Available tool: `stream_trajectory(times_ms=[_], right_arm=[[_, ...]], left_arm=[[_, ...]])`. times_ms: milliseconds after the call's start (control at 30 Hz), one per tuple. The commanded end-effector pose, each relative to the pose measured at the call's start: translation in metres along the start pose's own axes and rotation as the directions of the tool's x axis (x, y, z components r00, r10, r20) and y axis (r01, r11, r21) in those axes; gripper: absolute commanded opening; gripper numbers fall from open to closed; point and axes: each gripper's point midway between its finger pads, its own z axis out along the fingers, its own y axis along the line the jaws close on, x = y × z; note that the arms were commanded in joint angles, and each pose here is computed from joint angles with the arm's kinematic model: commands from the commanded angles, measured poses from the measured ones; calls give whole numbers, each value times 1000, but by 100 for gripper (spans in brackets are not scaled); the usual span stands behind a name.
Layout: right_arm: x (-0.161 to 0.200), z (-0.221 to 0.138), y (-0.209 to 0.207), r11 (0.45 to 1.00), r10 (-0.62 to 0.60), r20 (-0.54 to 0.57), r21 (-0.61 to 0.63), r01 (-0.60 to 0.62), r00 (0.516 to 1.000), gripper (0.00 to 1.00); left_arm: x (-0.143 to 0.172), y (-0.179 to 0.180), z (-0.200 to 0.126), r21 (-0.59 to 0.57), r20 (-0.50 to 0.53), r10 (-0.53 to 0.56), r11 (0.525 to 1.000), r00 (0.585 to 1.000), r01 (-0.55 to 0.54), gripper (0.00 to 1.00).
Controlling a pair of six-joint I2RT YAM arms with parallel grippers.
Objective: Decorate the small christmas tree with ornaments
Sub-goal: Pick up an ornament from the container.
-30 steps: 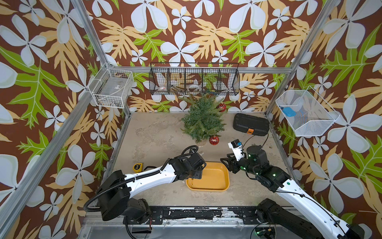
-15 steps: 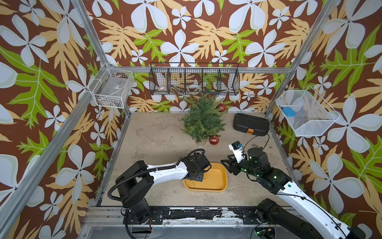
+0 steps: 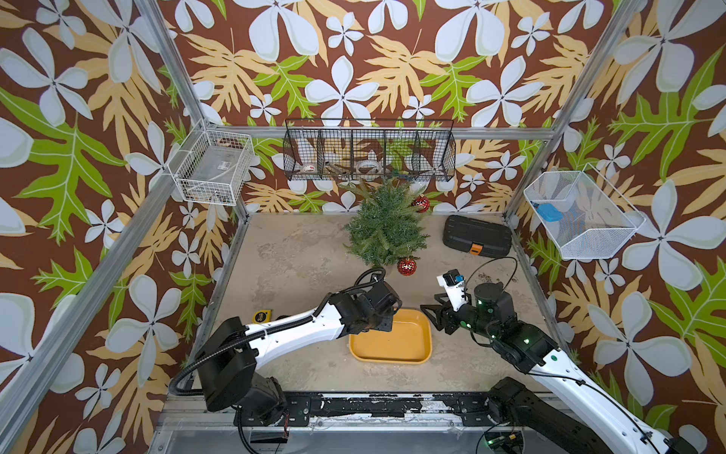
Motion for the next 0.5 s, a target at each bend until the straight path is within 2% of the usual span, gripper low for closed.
stream_trajectory(times_ms=[0, 67, 133, 233, 333, 467], right_arm=[[-7, 0, 9, 999, 9, 41, -50, -7, 999, 64], [-11, -1, 15, 996, 0, 76, -88, 7, 997, 65], [-17, -5, 23, 991, -13, 131, -129, 30, 991, 68], [-34, -22, 37, 977, -48, 279, -186, 103, 959, 70], [-58, -48, 47, 965, -80, 456, -188, 184, 886, 76], [-88, -83, 63, 940, -105, 656, -181, 291, 748, 82]], left_arm=[[-13, -10, -16, 69, 37, -64, 996, 997, 61, 56], [-22, -19, -30, 152, 60, -111, 983, 992, 101, 56], [-33, -31, -49, 277, 82, -185, 948, 979, 156, 56], [-51, -49, -84, 496, 96, -327, 835, 940, 240, 55], [-65, -61, -121, 655, 80, -439, 700, 895, 285, 54], [-80, -66, -163, 778, 51, -546, 547, 836, 309, 53]])
